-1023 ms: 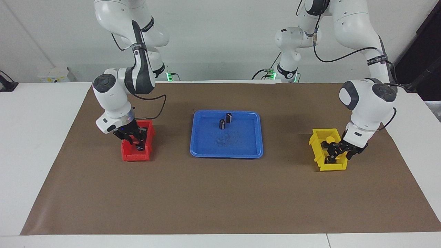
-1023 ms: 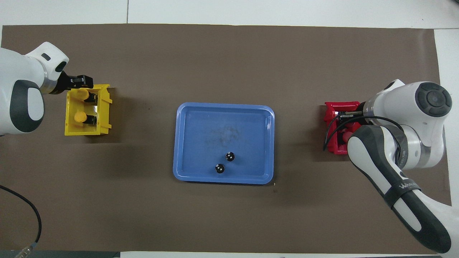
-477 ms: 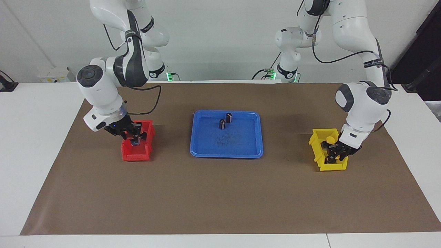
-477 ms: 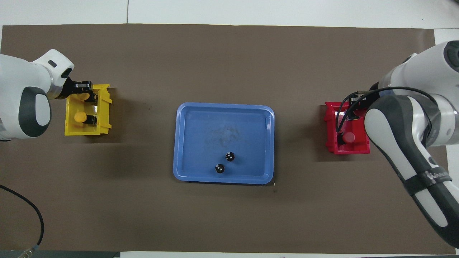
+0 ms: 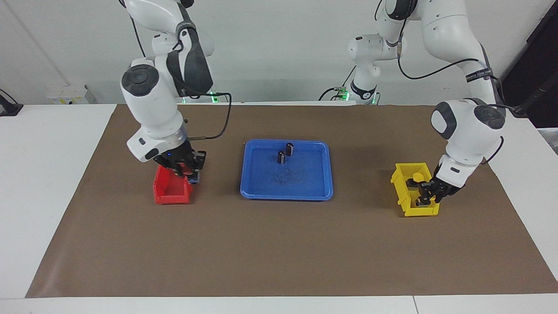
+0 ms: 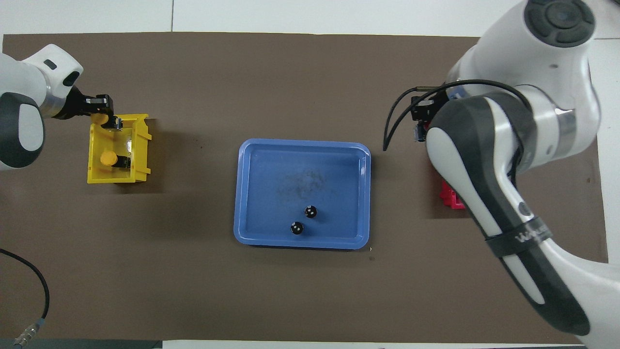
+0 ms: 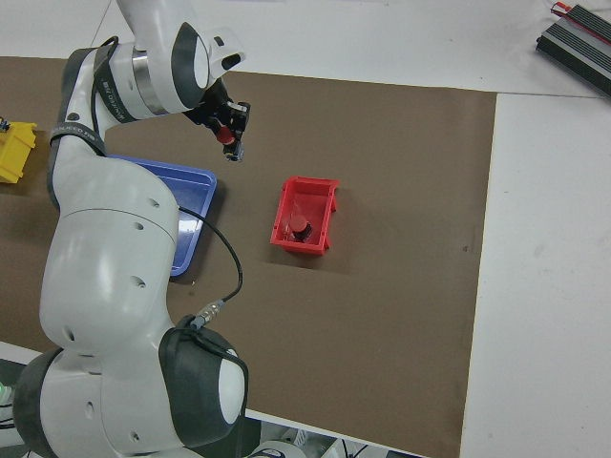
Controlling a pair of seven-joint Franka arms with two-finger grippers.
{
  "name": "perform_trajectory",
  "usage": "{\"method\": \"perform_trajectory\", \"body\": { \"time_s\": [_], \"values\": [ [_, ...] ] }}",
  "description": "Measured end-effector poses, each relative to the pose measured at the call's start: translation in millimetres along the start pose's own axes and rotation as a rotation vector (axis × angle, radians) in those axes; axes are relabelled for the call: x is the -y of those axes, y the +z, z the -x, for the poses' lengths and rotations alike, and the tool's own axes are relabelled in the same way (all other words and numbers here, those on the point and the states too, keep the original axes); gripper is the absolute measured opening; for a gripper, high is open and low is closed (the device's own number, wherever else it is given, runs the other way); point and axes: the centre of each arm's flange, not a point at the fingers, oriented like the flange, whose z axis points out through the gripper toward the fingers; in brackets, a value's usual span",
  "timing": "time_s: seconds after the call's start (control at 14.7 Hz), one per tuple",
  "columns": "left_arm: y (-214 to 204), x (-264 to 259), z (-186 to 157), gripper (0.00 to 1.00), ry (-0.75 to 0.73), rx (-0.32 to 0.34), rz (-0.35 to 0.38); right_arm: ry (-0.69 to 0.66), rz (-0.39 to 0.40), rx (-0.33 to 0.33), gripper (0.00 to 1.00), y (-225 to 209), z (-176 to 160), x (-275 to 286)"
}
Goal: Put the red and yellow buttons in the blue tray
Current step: 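Lift both buttons and carry them toward the blue tray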
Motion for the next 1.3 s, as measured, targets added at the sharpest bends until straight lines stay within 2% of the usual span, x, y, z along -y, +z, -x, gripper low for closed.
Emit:
{"method": "perform_trajectory", "body": {
  "time_s": [0.2, 0.34, 0.48, 0.75, 1.02, 1.09, 1.16, 1.23, 1.3],
  "values": [
    [-31.0, 1.4, -7.6, 0.40, -0.001, 0.028, -0.003, 0.022, 0.017, -0.011, 0.41, 25.4, 29.2, 78.7],
    [-60.1, -2.5, -9.7, 0.40, 0.004, 0.073, -0.002, 0.034, 0.046, -0.031, 0.41, 61.0, 48.4, 128.0],
    [-82.6, -25.5, -11.0, 0.40, -0.002, 0.084, 0.001, 0.043, 0.047, -0.029, 0.41, 93.9, 60.9, 157.9],
    [-84.7, -121.6, -0.6, 0.40, -0.051, 0.087, 0.008, 0.036, 0.045, -0.025, 0.41, 116.8, 76.7, 176.7],
    [-75.3, -181.9, 16.4, 0.40, -0.089, 0.099, 0.008, 0.026, 0.026, -0.040, 0.41, 142.3, 93.3, 177.8],
    [-72.5, -192.5, 20.3, 0.40, -0.094, 0.100, 0.008, 0.025, 0.028, -0.039, 0.46, 140.6, 95.4, 176.1],
    [-70.5, -200.1, 23.4, 0.40, -0.096, 0.103, 0.008, 0.025, 0.034, -0.035, 0.46, 140.6, 97.7, 174.3],
    [-68.9, -205.7, 25.9, 0.40, -0.099, 0.103, 0.008, 0.027, 0.042, -0.028, 0.51, 140.1, 98.8, 172.3],
    [-66.9, -212.8, 28.8, 0.40, -0.105, 0.097, 0.011, 0.032, 0.046, -0.027, 0.60, 136.3, 97.5, 169.5]
  ]
}}
